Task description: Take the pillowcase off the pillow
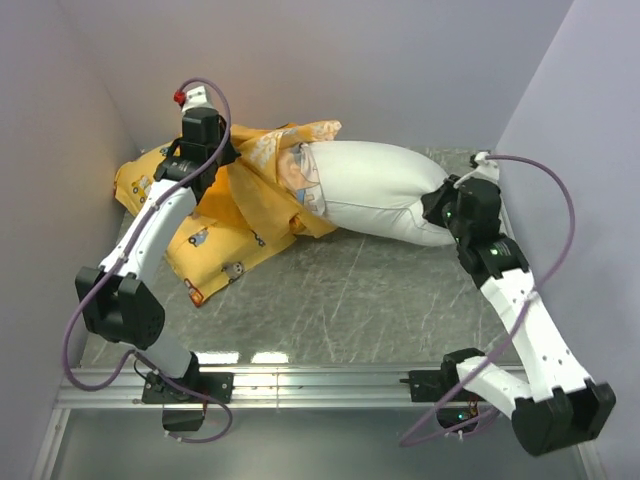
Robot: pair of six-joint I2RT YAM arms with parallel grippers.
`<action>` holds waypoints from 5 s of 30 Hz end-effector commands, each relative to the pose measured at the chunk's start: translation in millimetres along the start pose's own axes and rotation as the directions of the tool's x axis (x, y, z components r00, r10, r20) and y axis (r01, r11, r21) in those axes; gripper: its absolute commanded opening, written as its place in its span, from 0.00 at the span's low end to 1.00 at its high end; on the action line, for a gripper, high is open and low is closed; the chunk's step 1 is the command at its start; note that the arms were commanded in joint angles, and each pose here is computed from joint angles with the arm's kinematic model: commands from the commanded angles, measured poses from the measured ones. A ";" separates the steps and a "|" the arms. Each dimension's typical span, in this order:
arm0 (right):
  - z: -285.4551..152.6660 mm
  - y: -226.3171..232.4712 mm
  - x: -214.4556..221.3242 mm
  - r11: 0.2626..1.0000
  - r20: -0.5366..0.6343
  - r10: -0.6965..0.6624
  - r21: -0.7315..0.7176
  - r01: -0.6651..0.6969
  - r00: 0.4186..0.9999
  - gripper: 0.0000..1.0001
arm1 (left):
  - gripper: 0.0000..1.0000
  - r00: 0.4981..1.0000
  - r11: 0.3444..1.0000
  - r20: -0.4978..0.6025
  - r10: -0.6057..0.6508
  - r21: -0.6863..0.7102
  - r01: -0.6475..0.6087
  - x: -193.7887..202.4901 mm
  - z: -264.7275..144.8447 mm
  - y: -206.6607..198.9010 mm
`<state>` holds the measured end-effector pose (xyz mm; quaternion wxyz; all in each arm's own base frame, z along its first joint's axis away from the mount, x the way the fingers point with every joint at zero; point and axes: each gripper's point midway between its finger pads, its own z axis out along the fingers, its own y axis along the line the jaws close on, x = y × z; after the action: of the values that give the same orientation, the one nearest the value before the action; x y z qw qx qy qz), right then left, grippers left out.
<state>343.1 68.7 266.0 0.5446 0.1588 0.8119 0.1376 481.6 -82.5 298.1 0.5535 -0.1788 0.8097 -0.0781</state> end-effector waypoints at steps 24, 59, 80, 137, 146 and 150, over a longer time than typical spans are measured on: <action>41.7 124.9 128.1 0.755 -0.117 -0.654 -0.144 0.639 0.747 0.81 | 0.00 0.989 0.905 0.071 0.128 0.400 -0.146 17.0 -90.9 -131.4; -0.8 141.1 -21.7 0.936 0.011 -0.242 -0.259 0.237 0.970 0.00 | 0.99 0.906 0.814 -0.194 -0.376 0.398 0.423 148.6 -162.8 -44.1; -15.3 132.1 -45.4 0.945 0.063 -0.226 -0.228 0.234 0.972 0.00 | 0.07 0.865 0.816 0.050 -0.499 0.362 0.450 64.8 -120.9 -46.5; -28.6 69.5 -94.1 0.988 0.115 -0.126 -0.071 0.134 0.985 0.00 | 0.01 0.764 0.843 0.357 -0.537 0.255 0.474 -71.1 -92.3 71.1; -52.4 49.3 -92.4 0.991 0.134 -0.083 -0.089 0.095 0.987 0.00 | 0.00 0.699 0.905 0.575 -0.424 0.305 0.298 -169.2 -203.3 73.4; -42.7 44.1 -73.0 0.990 0.081 -0.106 -0.086 0.113 0.991 0.00 | 0.00 0.735 0.901 0.552 -0.393 0.390 0.189 -156.2 -266.1 47.1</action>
<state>321.3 118.9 340.3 0.5279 0.0472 0.8236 0.2020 335.1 -23.0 446.0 0.7024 -0.2500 0.6055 -0.2782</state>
